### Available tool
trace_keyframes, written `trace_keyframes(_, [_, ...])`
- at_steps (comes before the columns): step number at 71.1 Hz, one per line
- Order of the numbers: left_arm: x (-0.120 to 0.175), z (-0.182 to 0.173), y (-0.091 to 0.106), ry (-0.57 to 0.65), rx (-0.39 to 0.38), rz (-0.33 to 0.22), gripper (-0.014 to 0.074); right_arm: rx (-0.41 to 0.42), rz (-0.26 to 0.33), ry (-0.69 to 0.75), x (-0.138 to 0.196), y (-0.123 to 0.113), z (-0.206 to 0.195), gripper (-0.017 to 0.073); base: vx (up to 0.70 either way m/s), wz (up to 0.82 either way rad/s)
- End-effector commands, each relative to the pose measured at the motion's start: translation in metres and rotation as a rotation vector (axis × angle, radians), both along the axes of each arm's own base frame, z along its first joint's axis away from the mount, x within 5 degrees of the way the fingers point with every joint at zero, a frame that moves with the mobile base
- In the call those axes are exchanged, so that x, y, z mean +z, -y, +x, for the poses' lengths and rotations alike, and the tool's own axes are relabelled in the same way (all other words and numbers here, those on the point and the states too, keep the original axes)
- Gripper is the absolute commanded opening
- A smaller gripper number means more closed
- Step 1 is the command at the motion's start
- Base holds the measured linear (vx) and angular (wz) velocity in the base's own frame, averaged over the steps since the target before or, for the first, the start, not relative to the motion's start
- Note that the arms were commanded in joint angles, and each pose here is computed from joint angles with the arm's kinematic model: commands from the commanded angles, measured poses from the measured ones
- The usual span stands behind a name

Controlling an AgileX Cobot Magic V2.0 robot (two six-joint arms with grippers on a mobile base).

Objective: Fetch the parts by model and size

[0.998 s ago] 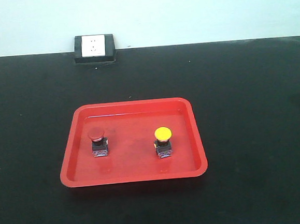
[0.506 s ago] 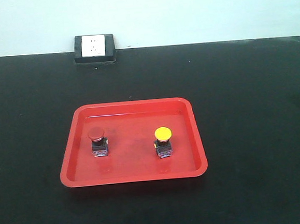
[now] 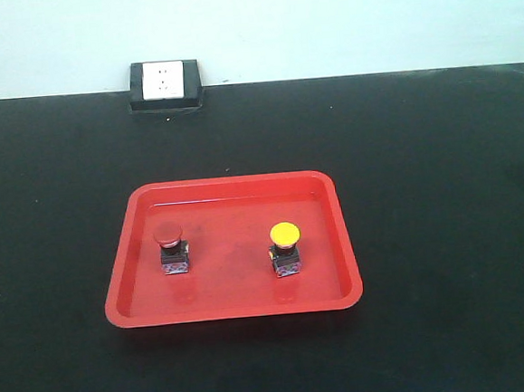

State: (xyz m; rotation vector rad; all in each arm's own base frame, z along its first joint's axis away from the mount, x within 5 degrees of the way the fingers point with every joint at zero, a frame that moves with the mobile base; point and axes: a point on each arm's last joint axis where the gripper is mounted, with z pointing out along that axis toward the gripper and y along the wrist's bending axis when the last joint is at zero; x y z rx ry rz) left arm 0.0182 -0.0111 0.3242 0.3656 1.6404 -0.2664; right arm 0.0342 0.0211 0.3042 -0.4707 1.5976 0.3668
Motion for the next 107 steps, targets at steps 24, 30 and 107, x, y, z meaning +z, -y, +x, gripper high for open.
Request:
trace_keyframes(24, [0.011, 0.001, 0.001, 0.06, -0.006, -0.036, -0.0008, -0.002, 0.037, 0.068, 0.013, 0.0, 0.0, -0.001, 0.0, 0.0])
trace_keyframes(30, [0.011, 0.001, 0.001, 0.06, -0.006, -0.036, -0.0008, -0.002, 0.037, 0.068, 0.013, 0.0, 0.0, -0.001, 0.0, 0.0])
trace_keyframes(107, [-0.112, 0.036, -0.014, 0.243, 0.441, -0.148, -0.0006, -0.002, 0.037, 0.068, 0.013, 0.0, 0.0, -0.001, 0.0, 0.0])
